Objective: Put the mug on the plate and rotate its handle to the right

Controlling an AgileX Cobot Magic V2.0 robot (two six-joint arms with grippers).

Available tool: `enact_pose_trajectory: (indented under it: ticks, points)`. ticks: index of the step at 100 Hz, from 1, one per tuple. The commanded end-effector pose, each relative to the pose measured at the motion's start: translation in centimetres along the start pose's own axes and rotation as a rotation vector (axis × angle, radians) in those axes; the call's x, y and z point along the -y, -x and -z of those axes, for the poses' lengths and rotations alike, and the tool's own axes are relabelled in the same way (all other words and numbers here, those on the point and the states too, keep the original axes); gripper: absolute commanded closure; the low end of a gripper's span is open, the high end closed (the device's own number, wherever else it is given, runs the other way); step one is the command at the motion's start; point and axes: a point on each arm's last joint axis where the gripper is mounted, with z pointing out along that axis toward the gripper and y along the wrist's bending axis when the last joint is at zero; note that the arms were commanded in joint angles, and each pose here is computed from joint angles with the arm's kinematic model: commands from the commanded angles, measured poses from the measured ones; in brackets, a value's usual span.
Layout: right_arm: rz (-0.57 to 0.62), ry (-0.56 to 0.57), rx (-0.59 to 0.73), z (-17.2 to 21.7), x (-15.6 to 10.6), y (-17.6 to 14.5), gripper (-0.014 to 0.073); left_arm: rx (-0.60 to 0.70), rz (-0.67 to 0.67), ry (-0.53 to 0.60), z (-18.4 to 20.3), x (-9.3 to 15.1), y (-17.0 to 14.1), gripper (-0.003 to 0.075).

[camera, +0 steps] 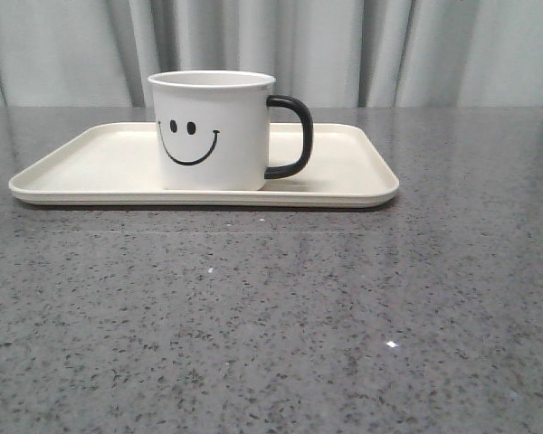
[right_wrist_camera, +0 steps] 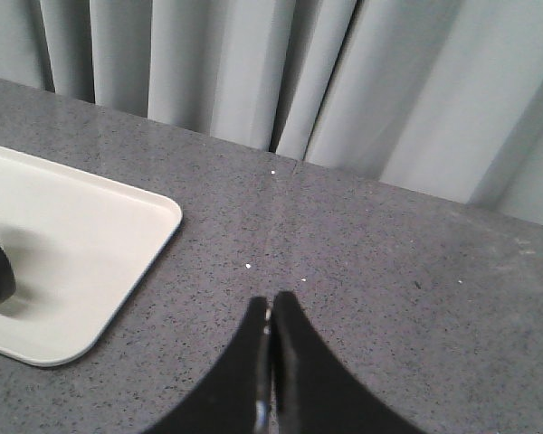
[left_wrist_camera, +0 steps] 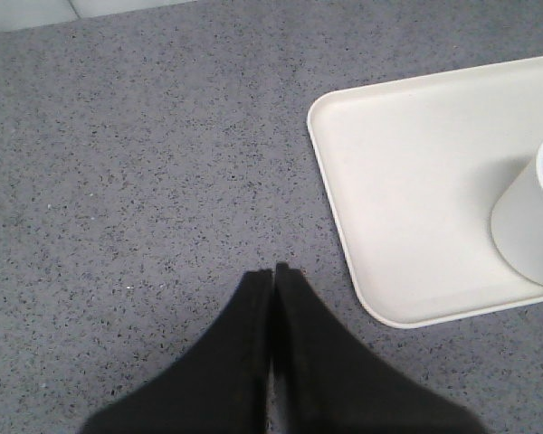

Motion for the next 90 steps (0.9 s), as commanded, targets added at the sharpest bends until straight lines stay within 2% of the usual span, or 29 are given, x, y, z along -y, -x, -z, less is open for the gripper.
enact_pose_trajectory:
  ticks: [1,12,25,56,63,90]
  points:
    - [-0.001,-0.044,0.079,0.4,0.4,1.3,0.0652,0.103,0.006,0.005,1.1,0.1,1.0,0.074]
    - [-0.001,-0.044,0.079,0.4,0.4,1.3,0.0652,0.087,0.009,-0.003,1.1,0.2,0.9,0.074]
    - [-0.001,-0.044,0.079,0.4,0.4,1.3,0.0652,0.0,0.019,-0.035,1.1,0.5,0.1,0.074]
    - [-0.001,-0.045,0.079,0.4,0.4,1.3,0.0652,0.009,0.01,-0.021,1.0,0.3,0.2,0.074]
    - [-0.001,-0.045,0.079,0.4,0.4,1.3,0.0652,0.038,0.004,-0.004,1.0,0.2,0.4,0.074]
    - [-0.001,-0.045,0.079,0.4,0.4,1.3,0.0652,0.309,-0.029,0.047,3.0,0.1,1.8,0.074]
